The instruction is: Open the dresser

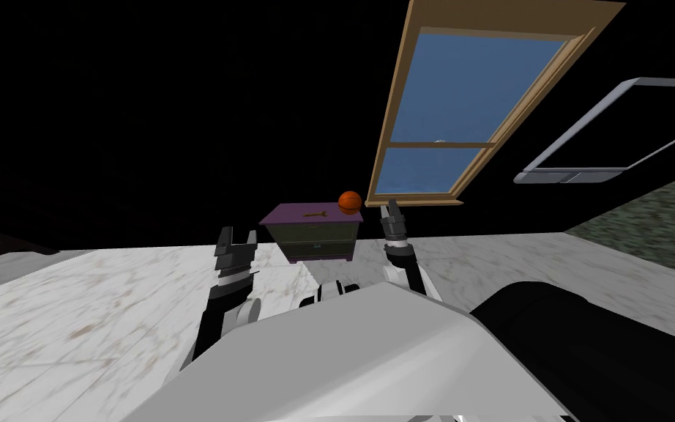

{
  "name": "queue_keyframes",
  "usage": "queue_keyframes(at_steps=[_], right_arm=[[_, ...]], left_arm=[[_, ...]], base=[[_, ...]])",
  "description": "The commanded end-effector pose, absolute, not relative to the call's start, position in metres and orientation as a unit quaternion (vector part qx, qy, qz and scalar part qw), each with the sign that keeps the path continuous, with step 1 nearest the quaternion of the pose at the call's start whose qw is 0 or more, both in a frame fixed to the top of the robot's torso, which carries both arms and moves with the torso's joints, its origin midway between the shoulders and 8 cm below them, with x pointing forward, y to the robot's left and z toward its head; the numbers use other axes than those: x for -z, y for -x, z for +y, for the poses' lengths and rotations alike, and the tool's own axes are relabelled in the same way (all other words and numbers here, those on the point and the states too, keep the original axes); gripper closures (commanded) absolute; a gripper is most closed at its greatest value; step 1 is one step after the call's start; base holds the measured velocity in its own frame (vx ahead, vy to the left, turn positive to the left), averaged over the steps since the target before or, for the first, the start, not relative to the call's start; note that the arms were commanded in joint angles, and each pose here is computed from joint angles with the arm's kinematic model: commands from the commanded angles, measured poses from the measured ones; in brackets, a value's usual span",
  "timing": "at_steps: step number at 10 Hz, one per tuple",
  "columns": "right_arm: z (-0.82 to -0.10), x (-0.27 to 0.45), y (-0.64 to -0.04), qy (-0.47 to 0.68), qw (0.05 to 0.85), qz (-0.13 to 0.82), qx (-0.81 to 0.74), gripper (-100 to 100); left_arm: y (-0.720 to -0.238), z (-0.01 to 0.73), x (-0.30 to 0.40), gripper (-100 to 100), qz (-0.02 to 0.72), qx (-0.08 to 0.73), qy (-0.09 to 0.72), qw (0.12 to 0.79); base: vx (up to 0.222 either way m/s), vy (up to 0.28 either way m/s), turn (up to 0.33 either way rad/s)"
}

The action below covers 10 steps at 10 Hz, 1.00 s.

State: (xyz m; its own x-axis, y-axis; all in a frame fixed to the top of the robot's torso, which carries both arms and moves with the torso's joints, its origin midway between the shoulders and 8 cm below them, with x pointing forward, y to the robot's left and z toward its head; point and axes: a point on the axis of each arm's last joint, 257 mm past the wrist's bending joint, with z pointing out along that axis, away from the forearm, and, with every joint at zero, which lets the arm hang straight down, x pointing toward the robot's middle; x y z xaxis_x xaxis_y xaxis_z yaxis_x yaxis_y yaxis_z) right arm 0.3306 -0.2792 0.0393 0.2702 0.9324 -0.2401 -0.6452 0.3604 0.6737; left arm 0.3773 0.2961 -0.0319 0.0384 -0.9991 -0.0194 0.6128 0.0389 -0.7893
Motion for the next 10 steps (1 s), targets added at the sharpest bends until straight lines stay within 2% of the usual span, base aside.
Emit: queue_keyframes(at_steps=[1,10], right_arm=[[-0.279,-0.039,-0.331,-0.230,0.763,0.313,-0.517,0],[-0.279,-0.039,-0.331,-0.230,0.763,0.313,-0.517,0]], left_arm=[[-0.384,0.295,0.049,-100,0.321,0.617,0.309,0.649],[-0.396,0.295,0.105,-100,0.350,0.606,0.307,0.645]], base=[[0.056,-0.021,-0.019],[0.059,-0.014,-0.022]])
